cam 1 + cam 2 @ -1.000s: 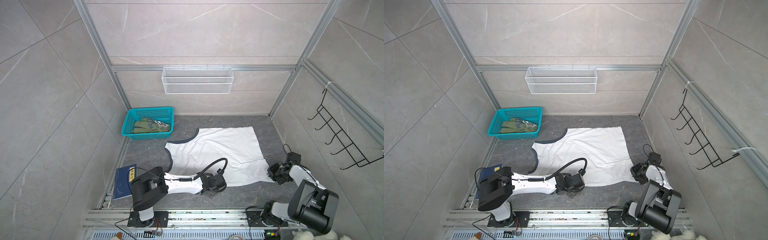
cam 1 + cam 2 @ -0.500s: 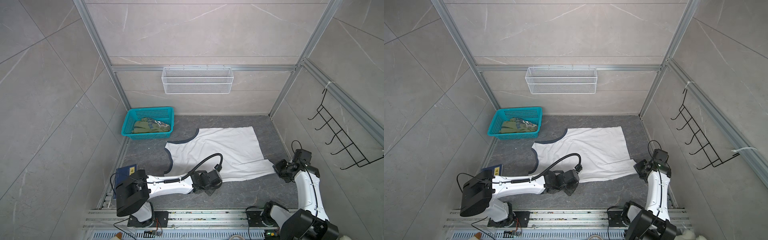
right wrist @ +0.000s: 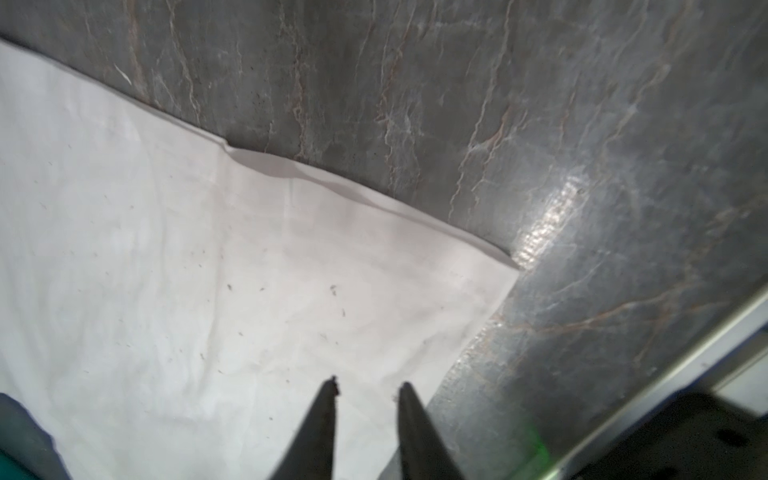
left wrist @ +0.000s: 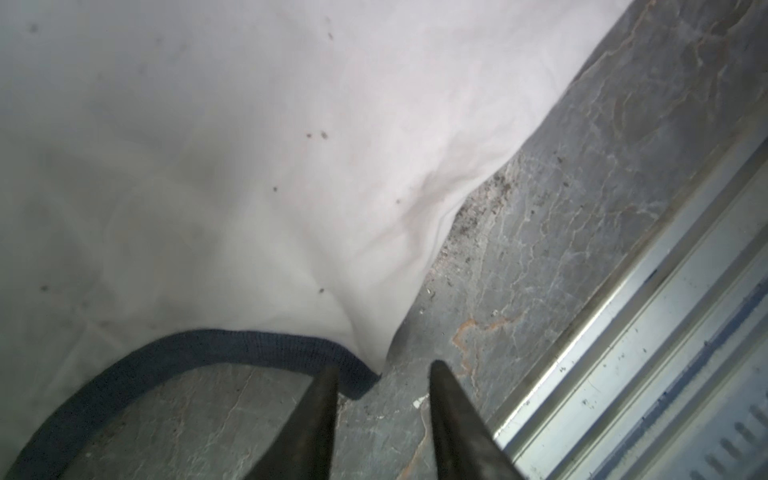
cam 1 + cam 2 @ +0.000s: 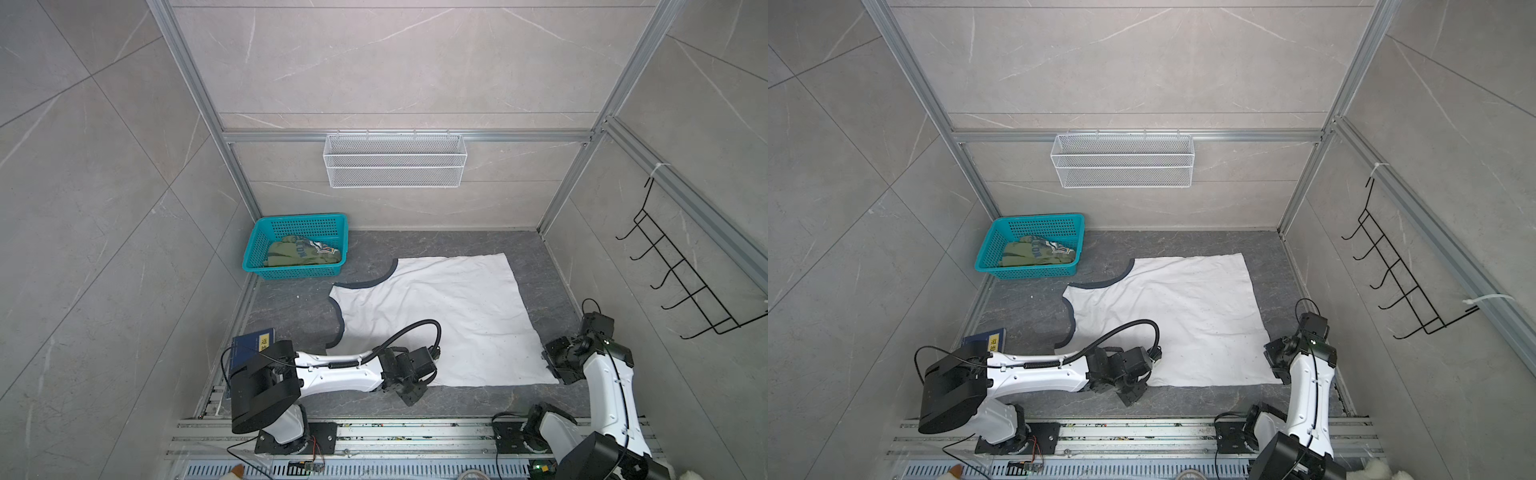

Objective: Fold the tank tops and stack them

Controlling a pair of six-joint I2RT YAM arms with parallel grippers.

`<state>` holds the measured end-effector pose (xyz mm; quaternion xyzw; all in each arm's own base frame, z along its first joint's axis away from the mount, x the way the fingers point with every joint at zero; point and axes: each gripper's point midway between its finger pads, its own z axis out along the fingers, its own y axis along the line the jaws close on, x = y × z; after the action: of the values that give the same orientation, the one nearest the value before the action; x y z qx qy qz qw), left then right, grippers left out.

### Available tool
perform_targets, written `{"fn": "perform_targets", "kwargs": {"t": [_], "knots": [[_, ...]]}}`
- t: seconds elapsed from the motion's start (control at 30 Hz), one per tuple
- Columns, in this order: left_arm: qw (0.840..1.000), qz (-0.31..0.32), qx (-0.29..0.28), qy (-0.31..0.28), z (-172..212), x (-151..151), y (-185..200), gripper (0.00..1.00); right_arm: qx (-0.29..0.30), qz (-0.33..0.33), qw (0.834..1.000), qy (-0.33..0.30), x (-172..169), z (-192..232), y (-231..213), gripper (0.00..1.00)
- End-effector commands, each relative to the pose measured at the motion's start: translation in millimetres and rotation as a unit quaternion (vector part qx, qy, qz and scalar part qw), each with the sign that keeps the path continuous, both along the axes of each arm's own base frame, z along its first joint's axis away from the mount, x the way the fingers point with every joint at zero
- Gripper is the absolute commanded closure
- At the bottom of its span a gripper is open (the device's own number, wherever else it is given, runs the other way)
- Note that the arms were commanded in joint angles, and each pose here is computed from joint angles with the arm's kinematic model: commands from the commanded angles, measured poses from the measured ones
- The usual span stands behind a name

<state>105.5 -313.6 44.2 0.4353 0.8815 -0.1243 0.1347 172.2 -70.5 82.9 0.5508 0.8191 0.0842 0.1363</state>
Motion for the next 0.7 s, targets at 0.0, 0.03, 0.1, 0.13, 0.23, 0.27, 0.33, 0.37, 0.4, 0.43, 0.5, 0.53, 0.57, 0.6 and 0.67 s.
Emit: {"fn": "perform_targets", "kwargs": {"t": [0.0,0.03,0.1,0.13,0.23,0.27,0.33,0.37,0.4,0.43,0.5,0.53,0.57,0.6,0.67], "knots": [[0.999,-0.009,-0.039,-0.029,31.8,6.6,-4.2,0.45,-0.025,-0.002,0.999,-0.027,6.9,28.7,-6.8,0.49],[0.998,-0.003,-0.049,-0.045,41.4,13.1,-5.6,0.42,-0.033,-0.001,0.999,-0.041,10.7,37.7,-8.9,0.46],[0.994,0.028,-0.081,-0.067,63.3,34.1,-9.2,0.38,-0.044,0.021,0.995,-0.09,27.1,59.6,-9.8,0.45],[0.992,0.046,-0.097,-0.073,71.1,45.5,-10.3,0.37,-0.045,0.031,0.992,-0.117,37.7,66.6,-9.3,0.44],[0.981,0.121,-0.123,-0.084,82.5,91.4,-7.0,0.31,-0.013,0.094,0.977,-0.19,78.4,73.1,5.8,0.37],[0.978,0.144,-0.126,-0.083,82.2,108.5,-5.4,0.31,-0.003,0.124,0.971,-0.206,95.0,73.0,13.9,0.35],[0.971,0.196,-0.112,-0.084,74.1,142.8,1.6,0.31,0.002,0.161,0.965,-0.205,119.1,65.7,24.8,0.32],[0.966,0.22,-0.105,-0.082,70.3,159.5,4.8,0.3,0.005,0.184,0.961,-0.208,133.8,62.2,32.4,0.32],[0.962,0.242,-0.096,-0.08,64.8,175.6,8.6,0.3,0.003,0.201,0.958,-0.204,146.3,56.0,39.1,0.31],[0.958,0.26,-0.088,-0.081,60.6,188.6,11.7,0.3,0.001,0.214,0.956,-0.202,156.9,51.3,44.3,0.31],[0.953,0.281,-0.085,-0.079,52.6,213.1,11.6,0.28,0.006,0.243,0.949,-0.202,181.0,37.5,59.5,0.3],[0.952,0.284,-0.082,-0.079,47.4,221.0,10.4,0.27,0.009,0.251,0.947,-0.2,189.6,31.7,63.9,0.3],[0.952,0.283,-0.083,-0.076,42.2,228.3,5.7,0.26,0.017,0.254,0.947,-0.196,198.6,21.9,68.0,0.3],[0.953,0.283,-0.082,-0.073,36.4,234.6,2.2,0.26,0.027,0.256,0.947,-0.192,206.1,11.7,72.2,0.3],[0.954,0.284,-0.077,-0.058,22.4,241.6,-4.7,0.26,0.045,0.257,0.948,-0.182,215.2,-6.4,77.4,0.3]]}}
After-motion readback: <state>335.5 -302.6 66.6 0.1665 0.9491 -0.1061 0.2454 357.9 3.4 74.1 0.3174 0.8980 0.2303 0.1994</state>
